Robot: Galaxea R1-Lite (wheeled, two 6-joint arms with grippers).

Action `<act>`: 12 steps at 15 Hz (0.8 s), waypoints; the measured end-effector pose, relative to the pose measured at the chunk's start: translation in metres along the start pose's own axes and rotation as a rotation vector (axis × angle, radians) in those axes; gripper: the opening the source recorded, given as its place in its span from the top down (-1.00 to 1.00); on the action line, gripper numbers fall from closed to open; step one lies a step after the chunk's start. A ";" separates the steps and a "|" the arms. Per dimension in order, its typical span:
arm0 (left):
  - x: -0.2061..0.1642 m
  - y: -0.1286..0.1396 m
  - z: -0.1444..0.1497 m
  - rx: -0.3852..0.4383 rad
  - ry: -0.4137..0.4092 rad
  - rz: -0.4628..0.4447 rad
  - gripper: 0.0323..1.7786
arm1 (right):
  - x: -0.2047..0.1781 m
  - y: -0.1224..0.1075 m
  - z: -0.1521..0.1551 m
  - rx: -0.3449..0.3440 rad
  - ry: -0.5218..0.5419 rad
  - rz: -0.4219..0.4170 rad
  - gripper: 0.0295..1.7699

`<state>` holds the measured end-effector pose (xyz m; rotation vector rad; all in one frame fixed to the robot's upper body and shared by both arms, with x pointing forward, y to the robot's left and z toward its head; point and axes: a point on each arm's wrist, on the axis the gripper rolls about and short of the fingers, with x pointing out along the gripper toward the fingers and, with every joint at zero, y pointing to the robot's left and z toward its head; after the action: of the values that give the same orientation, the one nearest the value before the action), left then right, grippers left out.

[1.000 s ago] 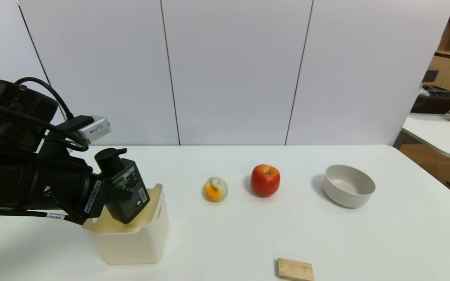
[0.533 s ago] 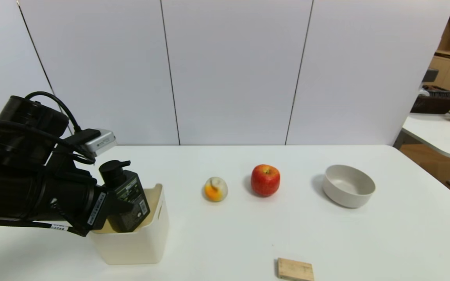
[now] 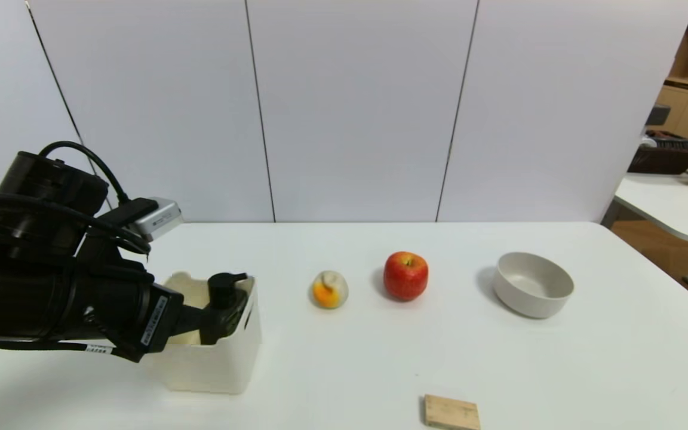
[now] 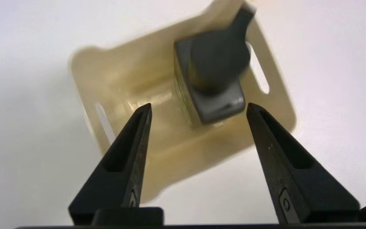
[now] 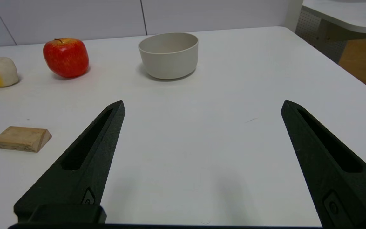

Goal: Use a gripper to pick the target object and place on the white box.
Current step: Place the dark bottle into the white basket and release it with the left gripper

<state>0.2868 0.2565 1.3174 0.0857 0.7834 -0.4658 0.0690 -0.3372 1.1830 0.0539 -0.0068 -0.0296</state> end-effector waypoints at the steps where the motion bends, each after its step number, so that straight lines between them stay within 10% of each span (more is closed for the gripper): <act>1: 0.000 0.000 0.000 0.001 0.000 -0.001 -0.33 | 0.000 0.000 0.000 0.000 0.000 0.001 -0.92; 9: -0.009 -0.001 0.002 0.005 -0.035 0.008 -0.70 | 0.000 0.000 0.000 0.000 0.000 0.001 -0.92; 12: -0.025 -0.001 0.013 0.010 -0.169 0.082 -0.77 | 0.000 0.000 0.000 0.000 0.000 0.001 -0.92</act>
<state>0.2794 0.2615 1.3439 0.0864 0.6094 -0.3942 0.0690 -0.3372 1.1830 0.0543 -0.0067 -0.0288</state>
